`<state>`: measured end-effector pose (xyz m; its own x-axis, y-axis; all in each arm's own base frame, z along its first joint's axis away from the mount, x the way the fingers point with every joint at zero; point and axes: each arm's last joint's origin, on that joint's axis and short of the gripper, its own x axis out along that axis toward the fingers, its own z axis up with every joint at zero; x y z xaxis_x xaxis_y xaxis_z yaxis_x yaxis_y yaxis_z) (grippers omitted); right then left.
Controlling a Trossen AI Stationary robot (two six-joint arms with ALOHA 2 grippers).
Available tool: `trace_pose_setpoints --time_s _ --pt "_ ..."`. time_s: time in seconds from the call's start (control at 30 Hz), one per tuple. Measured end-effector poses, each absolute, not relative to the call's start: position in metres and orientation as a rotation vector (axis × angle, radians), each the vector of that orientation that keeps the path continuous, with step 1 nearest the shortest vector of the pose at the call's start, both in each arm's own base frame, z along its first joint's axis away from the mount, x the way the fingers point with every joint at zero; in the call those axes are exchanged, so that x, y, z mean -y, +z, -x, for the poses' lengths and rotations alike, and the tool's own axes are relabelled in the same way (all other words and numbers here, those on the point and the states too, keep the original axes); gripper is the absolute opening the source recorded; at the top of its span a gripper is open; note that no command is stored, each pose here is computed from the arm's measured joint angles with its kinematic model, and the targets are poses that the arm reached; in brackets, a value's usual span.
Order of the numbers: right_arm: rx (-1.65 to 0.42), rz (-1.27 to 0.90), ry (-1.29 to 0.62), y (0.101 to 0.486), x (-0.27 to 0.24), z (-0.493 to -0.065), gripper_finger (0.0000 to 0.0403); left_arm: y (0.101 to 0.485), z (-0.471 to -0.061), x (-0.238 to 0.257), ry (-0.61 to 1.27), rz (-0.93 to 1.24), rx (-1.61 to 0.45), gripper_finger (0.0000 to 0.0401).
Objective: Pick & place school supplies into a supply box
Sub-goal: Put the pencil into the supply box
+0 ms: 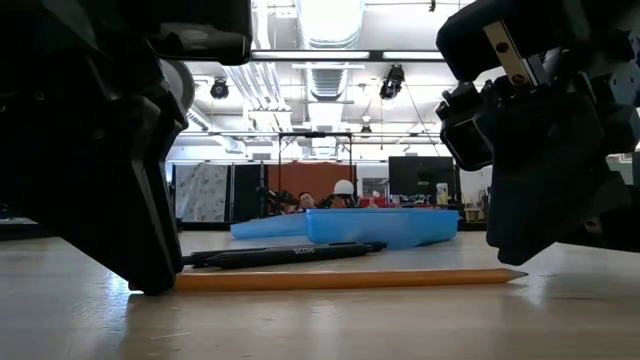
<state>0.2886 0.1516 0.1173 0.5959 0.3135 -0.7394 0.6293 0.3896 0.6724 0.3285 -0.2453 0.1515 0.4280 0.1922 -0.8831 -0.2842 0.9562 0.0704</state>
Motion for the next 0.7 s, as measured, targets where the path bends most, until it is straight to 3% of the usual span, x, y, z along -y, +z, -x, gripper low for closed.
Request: trace_pose_setpoints --time_s 0.7 --pt "-0.982 -1.194 -0.257 0.1103 -0.1516 -0.2885 0.0050 0.1524 -0.3301 0.2444 0.296 0.103 -1.089 0.0076"
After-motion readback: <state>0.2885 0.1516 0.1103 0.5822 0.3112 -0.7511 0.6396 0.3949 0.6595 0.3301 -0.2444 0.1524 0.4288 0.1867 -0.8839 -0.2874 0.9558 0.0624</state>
